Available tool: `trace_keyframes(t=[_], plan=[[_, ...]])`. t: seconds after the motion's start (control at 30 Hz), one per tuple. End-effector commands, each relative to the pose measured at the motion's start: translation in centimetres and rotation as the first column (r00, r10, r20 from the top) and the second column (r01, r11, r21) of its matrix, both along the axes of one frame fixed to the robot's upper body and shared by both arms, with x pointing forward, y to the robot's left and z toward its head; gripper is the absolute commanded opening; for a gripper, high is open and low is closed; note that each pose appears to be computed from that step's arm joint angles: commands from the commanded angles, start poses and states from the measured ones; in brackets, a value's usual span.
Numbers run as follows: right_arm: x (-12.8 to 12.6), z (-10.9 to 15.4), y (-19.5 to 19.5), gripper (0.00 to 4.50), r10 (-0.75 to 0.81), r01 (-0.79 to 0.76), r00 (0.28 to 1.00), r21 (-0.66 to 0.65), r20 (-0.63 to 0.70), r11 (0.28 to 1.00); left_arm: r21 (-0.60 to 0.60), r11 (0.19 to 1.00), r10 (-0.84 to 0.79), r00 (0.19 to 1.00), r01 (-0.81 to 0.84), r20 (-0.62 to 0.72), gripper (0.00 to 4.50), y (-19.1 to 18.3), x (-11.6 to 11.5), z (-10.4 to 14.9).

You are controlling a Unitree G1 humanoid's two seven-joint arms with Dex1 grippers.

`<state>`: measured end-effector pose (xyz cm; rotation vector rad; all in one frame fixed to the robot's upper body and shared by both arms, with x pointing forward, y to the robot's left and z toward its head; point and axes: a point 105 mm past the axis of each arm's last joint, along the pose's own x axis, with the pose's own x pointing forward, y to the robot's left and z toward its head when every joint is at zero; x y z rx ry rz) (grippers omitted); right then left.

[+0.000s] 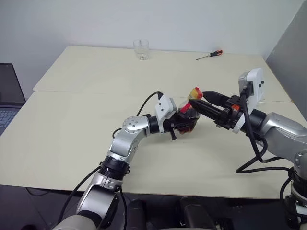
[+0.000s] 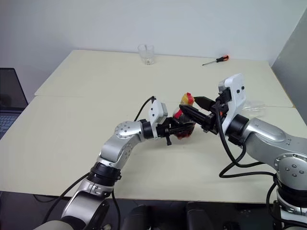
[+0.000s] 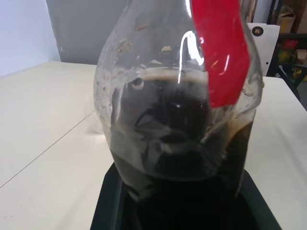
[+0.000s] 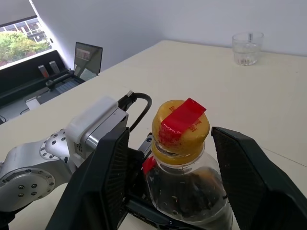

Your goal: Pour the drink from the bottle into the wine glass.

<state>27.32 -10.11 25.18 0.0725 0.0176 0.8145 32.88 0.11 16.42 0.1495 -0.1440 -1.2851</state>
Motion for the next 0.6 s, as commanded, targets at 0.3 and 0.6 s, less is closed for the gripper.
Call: trace_keyframes(t=[0.3, 0.6], plan=[[0.37, 1.84, 0.17, 1.19, 0.0, -0.003, 0.998, 0.043, 0.07, 0.999, -0.033, 0.999, -0.01, 0.997, 0.013, 0.07, 0.9, -0.32, -0.19, 1.75], [0.06, 1.86, -0.12, 1.19, 0.005, -0.008, 0.998, 0.046, 0.066, 0.999, -0.028, 1.0, -0.007, 0.997, 0.009, 0.075, 0.9, -0.25, -0.14, 1.69]])
